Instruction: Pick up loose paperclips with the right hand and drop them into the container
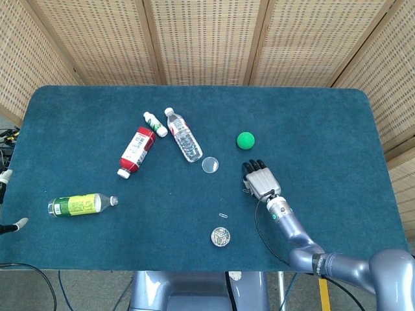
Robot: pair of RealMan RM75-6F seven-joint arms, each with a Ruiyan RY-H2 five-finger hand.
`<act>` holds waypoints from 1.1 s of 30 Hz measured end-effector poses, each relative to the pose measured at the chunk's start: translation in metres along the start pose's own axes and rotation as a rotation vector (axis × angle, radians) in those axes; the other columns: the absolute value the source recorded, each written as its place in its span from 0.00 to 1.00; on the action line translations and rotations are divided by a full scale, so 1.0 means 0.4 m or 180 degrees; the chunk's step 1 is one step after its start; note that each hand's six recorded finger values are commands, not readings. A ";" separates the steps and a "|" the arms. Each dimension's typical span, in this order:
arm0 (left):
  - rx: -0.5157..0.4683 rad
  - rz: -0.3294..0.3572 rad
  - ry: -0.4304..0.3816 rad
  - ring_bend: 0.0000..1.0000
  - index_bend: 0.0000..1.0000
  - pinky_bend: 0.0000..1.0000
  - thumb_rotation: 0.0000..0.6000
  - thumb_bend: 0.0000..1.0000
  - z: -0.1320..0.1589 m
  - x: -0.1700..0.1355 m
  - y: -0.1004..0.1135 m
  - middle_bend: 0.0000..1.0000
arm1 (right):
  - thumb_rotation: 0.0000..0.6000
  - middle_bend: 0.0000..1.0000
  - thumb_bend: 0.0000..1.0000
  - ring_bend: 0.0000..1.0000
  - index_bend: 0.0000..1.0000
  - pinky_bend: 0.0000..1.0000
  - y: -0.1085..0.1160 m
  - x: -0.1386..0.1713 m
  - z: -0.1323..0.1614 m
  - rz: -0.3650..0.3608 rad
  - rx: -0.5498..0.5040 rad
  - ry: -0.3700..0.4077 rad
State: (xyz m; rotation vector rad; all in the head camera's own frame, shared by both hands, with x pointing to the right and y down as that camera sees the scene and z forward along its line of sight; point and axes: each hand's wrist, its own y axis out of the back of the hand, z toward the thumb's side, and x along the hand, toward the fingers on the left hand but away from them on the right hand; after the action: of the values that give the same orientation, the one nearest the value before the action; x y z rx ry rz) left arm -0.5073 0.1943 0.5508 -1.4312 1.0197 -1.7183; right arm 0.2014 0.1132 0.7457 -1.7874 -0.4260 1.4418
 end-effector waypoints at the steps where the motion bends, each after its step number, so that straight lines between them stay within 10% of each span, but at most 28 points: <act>1: -0.0001 0.0002 -0.0001 0.00 0.00 0.00 1.00 0.00 0.000 0.000 0.000 0.00 | 1.00 0.09 0.94 0.00 0.50 0.08 0.002 0.001 -0.001 -0.0003 -0.0019 -0.0003; 9: 0.0002 0.0002 -0.0006 0.00 0.00 0.00 1.00 0.00 0.000 -0.001 0.000 0.00 | 1.00 0.09 0.33 0.00 0.50 0.08 0.025 0.002 -0.010 -0.0130 -0.0175 -0.0036; 33: 0.0023 -0.0023 0.0002 0.00 0.00 0.00 1.00 0.00 0.001 0.004 -0.005 0.00 | 1.00 0.09 0.31 0.00 0.50 0.08 0.009 -0.016 0.017 -0.0065 -0.0566 -0.0099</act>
State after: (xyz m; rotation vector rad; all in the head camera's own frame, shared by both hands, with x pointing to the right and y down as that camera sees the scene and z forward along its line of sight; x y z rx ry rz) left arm -0.5072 0.1938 0.5532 -1.4317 1.0087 -1.7261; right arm 0.1925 0.1092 0.7470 -1.8961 -0.6032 1.4575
